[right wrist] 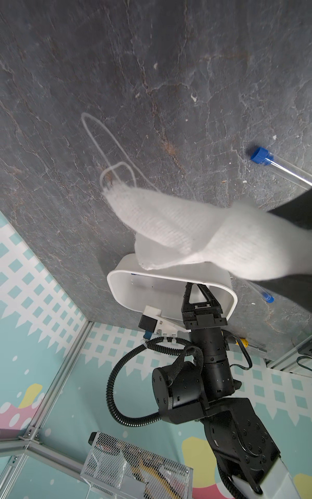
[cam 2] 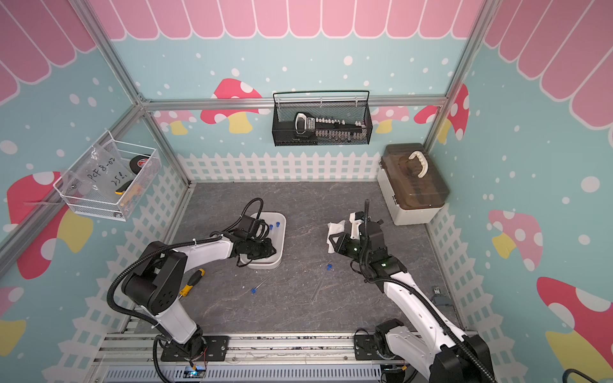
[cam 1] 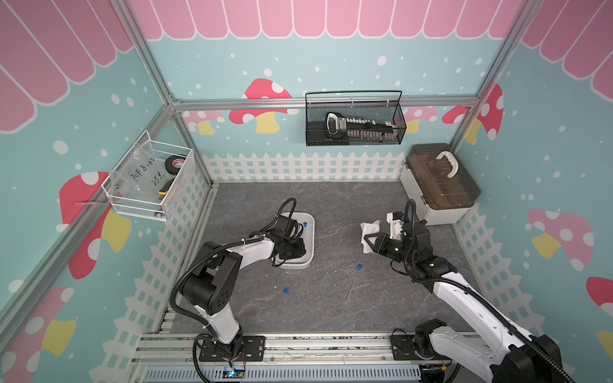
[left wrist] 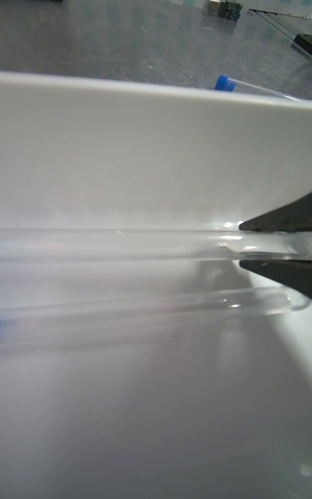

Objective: Wipe the exteriors of test tubes
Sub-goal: Place the test tube in the storage box.

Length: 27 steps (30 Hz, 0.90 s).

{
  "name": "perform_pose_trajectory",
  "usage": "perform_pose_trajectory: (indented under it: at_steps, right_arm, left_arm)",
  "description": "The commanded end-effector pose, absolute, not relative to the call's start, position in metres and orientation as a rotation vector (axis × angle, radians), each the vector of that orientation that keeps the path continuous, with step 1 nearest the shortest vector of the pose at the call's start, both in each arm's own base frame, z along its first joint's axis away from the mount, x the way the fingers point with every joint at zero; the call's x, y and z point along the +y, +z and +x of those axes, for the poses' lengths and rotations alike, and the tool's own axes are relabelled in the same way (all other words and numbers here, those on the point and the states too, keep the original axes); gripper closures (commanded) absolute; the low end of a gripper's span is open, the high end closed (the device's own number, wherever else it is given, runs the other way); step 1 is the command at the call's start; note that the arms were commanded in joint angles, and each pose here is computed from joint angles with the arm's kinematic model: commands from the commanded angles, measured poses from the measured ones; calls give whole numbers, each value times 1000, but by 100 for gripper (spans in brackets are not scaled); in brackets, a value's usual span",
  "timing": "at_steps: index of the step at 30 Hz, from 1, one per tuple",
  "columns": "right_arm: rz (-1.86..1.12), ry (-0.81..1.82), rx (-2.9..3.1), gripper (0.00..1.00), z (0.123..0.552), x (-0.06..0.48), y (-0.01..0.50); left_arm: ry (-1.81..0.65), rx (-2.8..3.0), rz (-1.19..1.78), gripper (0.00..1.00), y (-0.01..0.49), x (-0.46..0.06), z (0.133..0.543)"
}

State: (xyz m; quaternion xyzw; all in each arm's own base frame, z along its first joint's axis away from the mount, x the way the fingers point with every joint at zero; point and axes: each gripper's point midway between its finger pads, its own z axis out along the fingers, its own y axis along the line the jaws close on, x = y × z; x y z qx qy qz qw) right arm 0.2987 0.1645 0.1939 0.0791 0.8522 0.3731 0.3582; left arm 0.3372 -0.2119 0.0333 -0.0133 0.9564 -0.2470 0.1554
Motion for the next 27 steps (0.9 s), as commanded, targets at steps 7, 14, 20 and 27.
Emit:
perform_pose_trajectory:
  at_steps: [7,14,20,27]
  right_arm:
    - [221,946,2198,80,300,161,194]
    - [219,947,2193,80,300,161,196]
    - [222,949,2208,80,298,161,191]
    - [226,942,2215,80,295,159,189]
  left_arm:
    - [-694,2735,-9,77,34,-211,340]
    - [-699,2713,-11,75,42,-212,345]
    - [-704,2686,-1,74,52,-212,346]
    - [-708,2682,15,73,56,-213,347]
